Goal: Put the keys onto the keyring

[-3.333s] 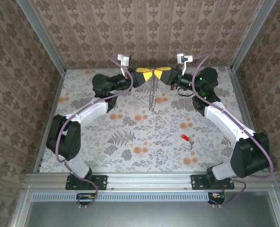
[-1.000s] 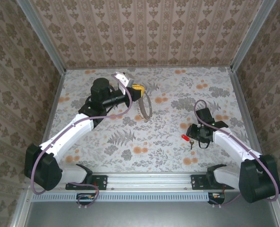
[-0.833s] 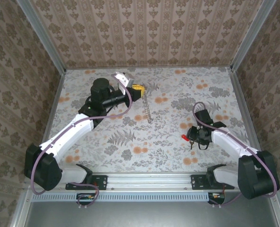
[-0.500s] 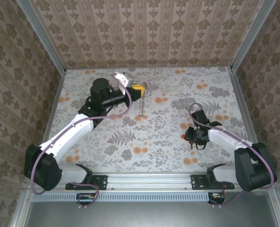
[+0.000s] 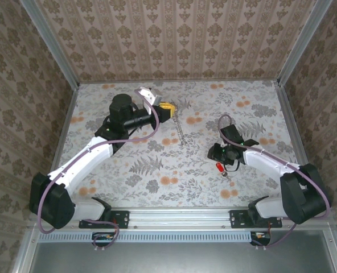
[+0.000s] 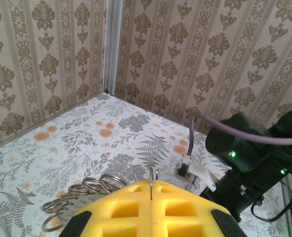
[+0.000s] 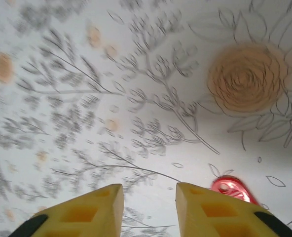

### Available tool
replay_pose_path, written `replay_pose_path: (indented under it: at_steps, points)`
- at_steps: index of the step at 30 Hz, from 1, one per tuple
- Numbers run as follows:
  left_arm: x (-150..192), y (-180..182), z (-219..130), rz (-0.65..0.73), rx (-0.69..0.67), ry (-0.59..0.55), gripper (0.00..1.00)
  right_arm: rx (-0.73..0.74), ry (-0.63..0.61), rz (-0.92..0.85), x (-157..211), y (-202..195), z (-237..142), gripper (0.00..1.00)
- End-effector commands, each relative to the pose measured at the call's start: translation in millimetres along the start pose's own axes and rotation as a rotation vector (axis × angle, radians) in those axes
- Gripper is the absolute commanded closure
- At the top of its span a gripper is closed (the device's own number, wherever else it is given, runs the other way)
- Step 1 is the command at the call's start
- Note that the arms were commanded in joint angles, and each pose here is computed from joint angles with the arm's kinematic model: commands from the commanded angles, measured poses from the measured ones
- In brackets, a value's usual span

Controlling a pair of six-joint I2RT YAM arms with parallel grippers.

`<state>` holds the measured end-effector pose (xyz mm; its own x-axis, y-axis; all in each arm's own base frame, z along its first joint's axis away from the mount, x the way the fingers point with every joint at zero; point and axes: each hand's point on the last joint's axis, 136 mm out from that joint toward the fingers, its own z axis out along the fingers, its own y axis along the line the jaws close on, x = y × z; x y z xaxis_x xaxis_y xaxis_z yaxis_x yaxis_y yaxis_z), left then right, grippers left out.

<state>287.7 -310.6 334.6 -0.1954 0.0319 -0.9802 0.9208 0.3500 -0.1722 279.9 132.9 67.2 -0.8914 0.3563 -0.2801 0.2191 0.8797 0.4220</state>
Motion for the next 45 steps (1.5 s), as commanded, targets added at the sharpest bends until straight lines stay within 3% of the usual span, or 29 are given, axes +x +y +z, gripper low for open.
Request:
replay_pose_path:
  at_steps: [1,10,16,26,32,38,45]
  points:
    - [-26,-11,-1,0.045,0.048,-0.057,1.00,0.089,-0.043,-0.019,-5,-13,-21,0.59]
    - [-25,-12,-2,0.041,0.058,-0.064,1.00,0.249,0.027,-0.048,30,-61,-25,0.53]
    - [-28,-12,-1,0.041,0.068,-0.074,1.00,0.259,0.068,-0.051,42,-69,-20,0.48]
    - [-30,-12,-2,0.040,0.069,-0.084,1.00,0.256,0.126,-0.058,51,-71,-2,0.48]
    - [-30,-12,-3,0.041,0.068,-0.087,1.00,0.249,0.153,-0.065,57,-69,5,0.53]
    - [-29,-11,-4,0.041,0.065,-0.091,1.00,0.229,0.166,-0.067,62,-65,6,0.69]
    - [-30,-10,-4,0.040,0.065,-0.094,1.00,0.223,0.180,-0.069,69,-63,7,0.76]
